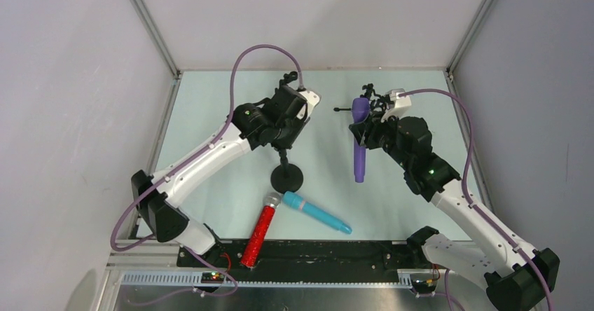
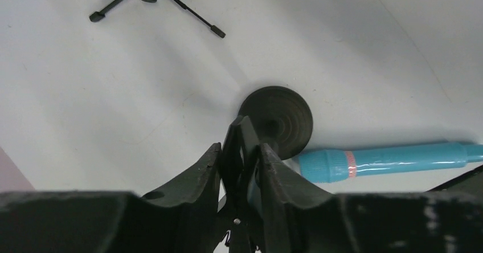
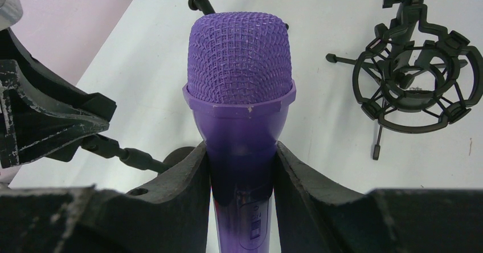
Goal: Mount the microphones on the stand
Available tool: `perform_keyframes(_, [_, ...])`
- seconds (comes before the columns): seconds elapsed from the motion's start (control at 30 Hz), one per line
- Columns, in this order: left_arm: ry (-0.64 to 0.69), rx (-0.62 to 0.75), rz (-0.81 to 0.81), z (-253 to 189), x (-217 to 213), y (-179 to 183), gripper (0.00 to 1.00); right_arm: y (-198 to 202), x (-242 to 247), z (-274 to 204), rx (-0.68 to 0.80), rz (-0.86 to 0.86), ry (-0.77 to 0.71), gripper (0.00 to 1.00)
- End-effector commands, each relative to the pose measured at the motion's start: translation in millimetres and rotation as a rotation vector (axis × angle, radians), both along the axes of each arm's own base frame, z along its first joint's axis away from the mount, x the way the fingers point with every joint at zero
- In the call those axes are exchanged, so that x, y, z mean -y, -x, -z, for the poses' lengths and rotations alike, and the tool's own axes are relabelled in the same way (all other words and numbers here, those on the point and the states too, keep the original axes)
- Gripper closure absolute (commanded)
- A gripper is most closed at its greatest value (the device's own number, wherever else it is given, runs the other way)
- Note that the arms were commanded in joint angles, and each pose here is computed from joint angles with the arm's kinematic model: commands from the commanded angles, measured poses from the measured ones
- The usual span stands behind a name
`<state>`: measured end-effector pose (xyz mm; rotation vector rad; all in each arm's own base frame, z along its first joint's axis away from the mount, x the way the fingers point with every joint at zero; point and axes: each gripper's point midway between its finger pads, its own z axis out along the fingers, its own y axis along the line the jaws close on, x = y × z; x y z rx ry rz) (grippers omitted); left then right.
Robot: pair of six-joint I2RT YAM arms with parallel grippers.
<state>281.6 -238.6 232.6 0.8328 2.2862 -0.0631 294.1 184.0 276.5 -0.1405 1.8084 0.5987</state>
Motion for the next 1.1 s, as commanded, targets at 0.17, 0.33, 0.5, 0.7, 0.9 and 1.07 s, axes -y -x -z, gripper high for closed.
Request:
perform_keyframes(0.17, [-0.012, 0.039, 0.156, -18, 16, -5, 0.89, -2, 5, -18, 0.057, 0.016, -0.017, 1.00])
perform_keyframes(0.33, [0.055, 0.045, 0.240, -36, 36, -2, 0.98, 0, 5, -20, 0.056, 0.010, -0.030, 1.00])
perform_keyframes(0.5, [0.111, 0.012, 0.360, -41, 59, 10, 1.00, 1, 13, -24, 0.064, 0.030, -0.040, 1.00])
perform_keyframes(0.7, [0.166, -0.024, 0.454, -45, 77, 26, 1.00, 4, 27, -30, 0.071, 0.064, -0.064, 1.00])
perform_keyframes(0.9, [0.224, -0.037, 0.562, -57, 97, 44, 1.00, 7, 40, -31, 0.073, 0.092, -0.097, 1.00])
perform_keyframes(1.07, [0.213, -0.042, 0.607, -53, 116, 47, 1.00, 8, 46, -33, 0.081, 0.111, -0.103, 1.00])
